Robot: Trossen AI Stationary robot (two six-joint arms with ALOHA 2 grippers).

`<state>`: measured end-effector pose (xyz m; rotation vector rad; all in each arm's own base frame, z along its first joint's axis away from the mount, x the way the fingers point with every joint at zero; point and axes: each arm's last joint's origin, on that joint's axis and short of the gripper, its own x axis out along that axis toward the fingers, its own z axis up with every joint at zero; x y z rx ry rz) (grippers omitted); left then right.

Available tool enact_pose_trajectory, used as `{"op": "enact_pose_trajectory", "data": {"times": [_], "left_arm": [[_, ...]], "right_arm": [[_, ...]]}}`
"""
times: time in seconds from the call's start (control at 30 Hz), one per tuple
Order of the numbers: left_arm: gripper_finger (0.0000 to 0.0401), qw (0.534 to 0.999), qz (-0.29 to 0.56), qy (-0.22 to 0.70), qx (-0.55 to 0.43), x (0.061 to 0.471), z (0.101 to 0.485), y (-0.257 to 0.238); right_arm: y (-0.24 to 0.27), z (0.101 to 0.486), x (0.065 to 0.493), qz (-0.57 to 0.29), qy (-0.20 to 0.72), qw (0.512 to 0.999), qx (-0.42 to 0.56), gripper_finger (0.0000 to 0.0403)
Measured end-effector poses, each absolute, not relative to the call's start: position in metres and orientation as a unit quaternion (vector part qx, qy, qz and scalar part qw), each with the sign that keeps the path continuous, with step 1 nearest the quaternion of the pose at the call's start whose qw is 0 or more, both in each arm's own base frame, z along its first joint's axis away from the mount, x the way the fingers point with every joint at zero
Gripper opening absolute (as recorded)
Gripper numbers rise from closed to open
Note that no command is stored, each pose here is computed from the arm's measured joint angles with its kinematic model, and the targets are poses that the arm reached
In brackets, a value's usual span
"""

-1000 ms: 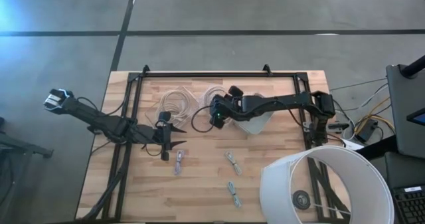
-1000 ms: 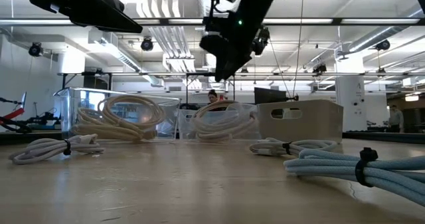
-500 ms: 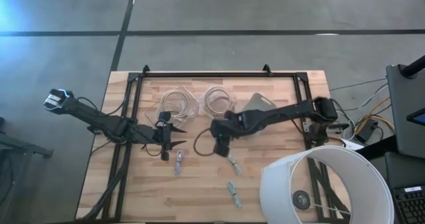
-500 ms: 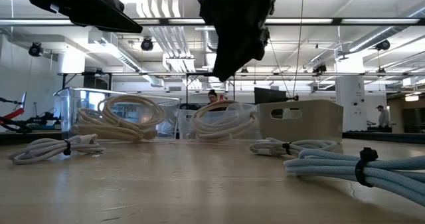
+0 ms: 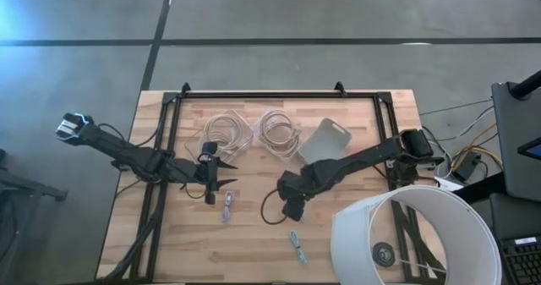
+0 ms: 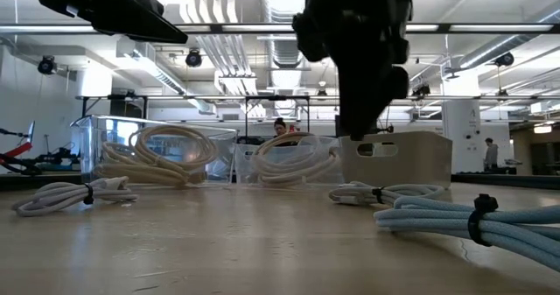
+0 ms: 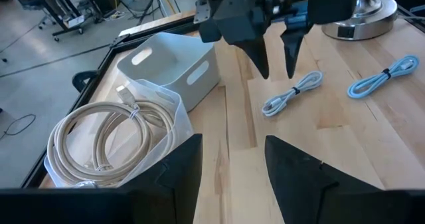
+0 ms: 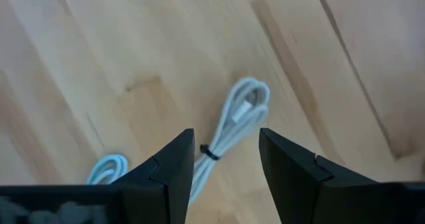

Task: Pick & Place USB Port
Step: Put the white charger cable into the white bin

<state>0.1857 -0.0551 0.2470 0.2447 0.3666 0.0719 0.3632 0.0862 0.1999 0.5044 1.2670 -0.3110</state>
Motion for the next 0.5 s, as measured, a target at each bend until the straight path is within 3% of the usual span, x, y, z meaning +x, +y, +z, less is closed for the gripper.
{"op": "enact_pose_trajectory", "data": {"times": [0.5], "left_arm": [[0.0168,0.974,0.032,0.172,0.140,0.186,0.249,-0.055]], "right_arm": [[0.085,0.162,0.355,-0.190,0.602,0.717,0.297,0.0167]]}}
